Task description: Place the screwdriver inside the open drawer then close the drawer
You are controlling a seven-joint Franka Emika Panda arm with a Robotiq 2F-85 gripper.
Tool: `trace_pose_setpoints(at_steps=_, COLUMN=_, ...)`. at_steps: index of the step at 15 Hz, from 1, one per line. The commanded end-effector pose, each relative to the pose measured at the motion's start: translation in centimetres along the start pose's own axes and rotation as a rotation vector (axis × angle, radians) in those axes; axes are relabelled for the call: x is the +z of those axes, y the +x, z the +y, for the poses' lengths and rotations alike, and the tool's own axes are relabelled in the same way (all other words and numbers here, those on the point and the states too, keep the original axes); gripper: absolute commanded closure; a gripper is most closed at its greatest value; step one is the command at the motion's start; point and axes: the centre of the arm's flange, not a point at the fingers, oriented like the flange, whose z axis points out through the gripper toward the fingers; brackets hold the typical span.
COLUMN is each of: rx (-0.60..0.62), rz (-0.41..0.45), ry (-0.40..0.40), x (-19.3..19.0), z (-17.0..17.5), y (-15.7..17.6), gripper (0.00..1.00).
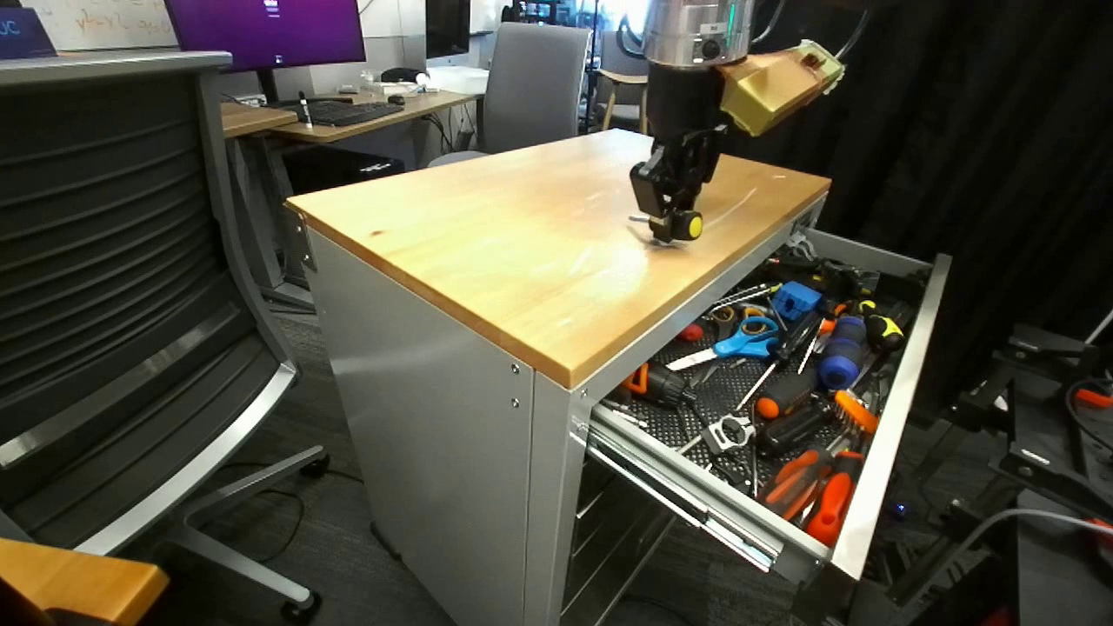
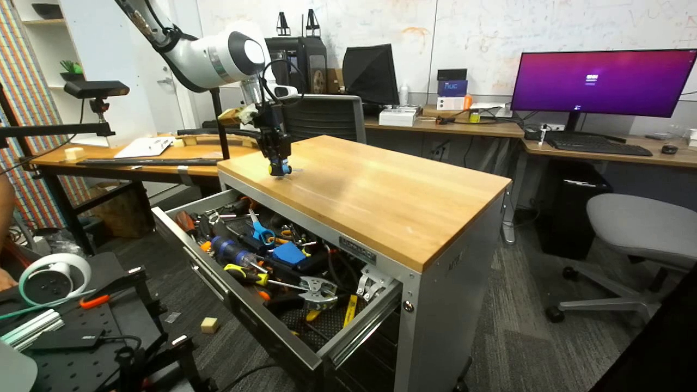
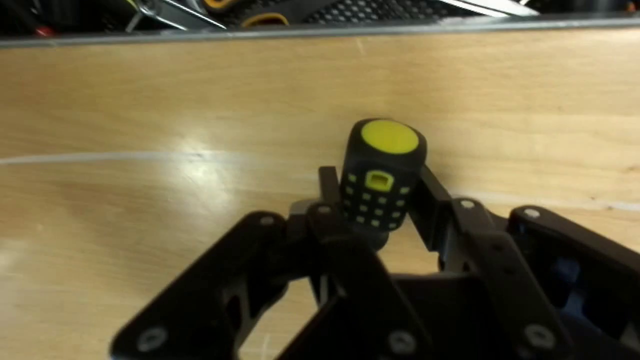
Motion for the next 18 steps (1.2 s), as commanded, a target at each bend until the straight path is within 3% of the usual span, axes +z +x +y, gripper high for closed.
trace_pose_setpoints(at_steps=1, rx=-0.005, rz=-0.121, ry=-0.078, x=-1.2, z=2.9, y=-5.1, gripper=0.88)
trace_pose_setpoints(at_steps=4, rx=-0.066, rz=-0.259, ry=-0.072, x=1.0, z=2.4, y=-9.5, gripper=0.88)
trace_pose_setpoints(at_steps=7, rx=-0.088, rz=-0.292, ry=-0.062, x=2.6, z=1.3, y=-12.6, gripper=0.88)
trace_pose_setpoints(at_steps=10, rx=-0.109, rz=-0.238, ry=-0.081, x=4.0, z=-0.9, y=-12.0, gripper=0.88)
trace_pose_setpoints(at_steps=15, rx=-0.198, rz=-0.136, ry=-0.001, x=4.6, z=-3.5, y=-8.9, gripper=0.88)
trace_pose_setpoints(at_steps=16, rx=-0.211, rz=-0.124, ry=0.006, x=4.7, z=-3.6, y=-8.5, gripper=0.38)
trace_pose_setpoints(at_steps=18, rx=-0.250, rz=-0.139, ry=-0.004, x=4.9, z=-3.5, y=-8.2, gripper=0.30)
